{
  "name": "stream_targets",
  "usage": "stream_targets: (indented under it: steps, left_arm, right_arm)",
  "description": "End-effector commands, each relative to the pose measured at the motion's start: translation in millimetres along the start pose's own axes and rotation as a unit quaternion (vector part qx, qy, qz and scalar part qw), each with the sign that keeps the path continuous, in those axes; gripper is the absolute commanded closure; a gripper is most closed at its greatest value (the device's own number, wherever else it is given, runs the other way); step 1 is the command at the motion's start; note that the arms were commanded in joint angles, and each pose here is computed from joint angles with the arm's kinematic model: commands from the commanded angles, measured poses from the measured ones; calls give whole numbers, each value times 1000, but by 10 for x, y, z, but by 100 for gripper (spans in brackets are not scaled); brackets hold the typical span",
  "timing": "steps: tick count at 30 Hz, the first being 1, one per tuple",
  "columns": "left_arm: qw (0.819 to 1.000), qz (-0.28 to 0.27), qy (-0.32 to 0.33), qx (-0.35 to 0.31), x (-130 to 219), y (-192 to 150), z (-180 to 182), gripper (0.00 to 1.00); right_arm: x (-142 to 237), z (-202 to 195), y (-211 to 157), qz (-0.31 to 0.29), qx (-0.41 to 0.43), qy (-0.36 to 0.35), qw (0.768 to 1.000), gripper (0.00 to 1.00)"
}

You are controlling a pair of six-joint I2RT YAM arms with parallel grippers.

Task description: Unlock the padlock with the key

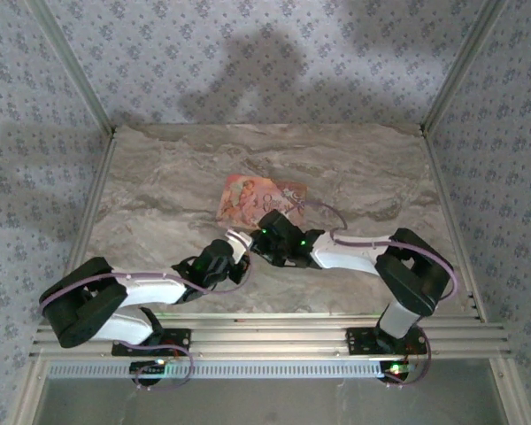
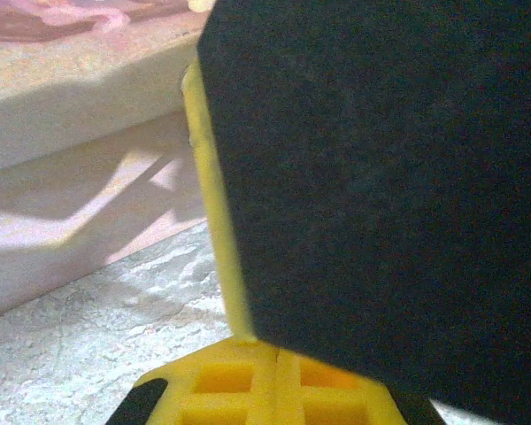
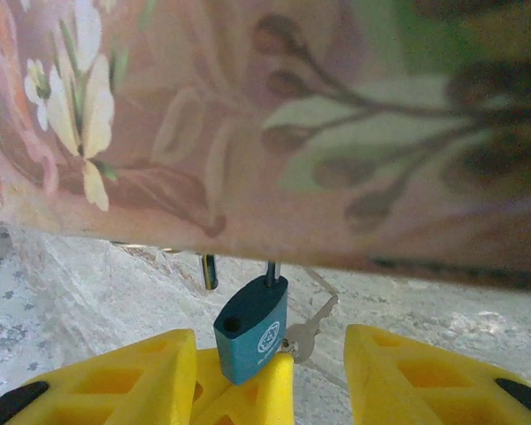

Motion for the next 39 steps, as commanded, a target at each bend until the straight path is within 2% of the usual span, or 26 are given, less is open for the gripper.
stream_targets:
  steps: [1, 7, 14, 24, 28, 39]
  left_arm:
    - [1000, -23, 8, -6, 32, 142, 14, 100]
    - [1000, -28, 8, -11, 47, 169, 7, 100]
    - [999, -34, 1, -9, 50, 190, -14, 100]
    - [999, -41, -2, 9, 54, 213, -7, 100]
    - [998, -47, -22, 23, 77, 257, -23, 100]
    - [997, -54, -52, 27, 135, 294, -55, 100]
  right_arm:
    - [-51, -49, -60, 21, 15, -28, 999, 55]
    - [-81, -60, -77, 28, 22, -40, 999, 63]
    - [-87, -32, -75, 23, 17, -29, 999, 54]
    - [422, -25, 122, -74, -3, -12, 997, 56]
    - [557, 36, 151, -94, -4, -9, 996, 54]
    - [212, 97, 42, -55, -2, -8, 998, 53]
Point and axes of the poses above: each hand's point on the last joint's axis, 136 mm out from that joint toward the fingers, its own x axis back along the fingers, its own z axis along the line the jaws close on, y = z × x, the point moved 5 cm from there along x, back along the fingers, and after that the axes turned 7 degrees about x, right-handed, at the moved point
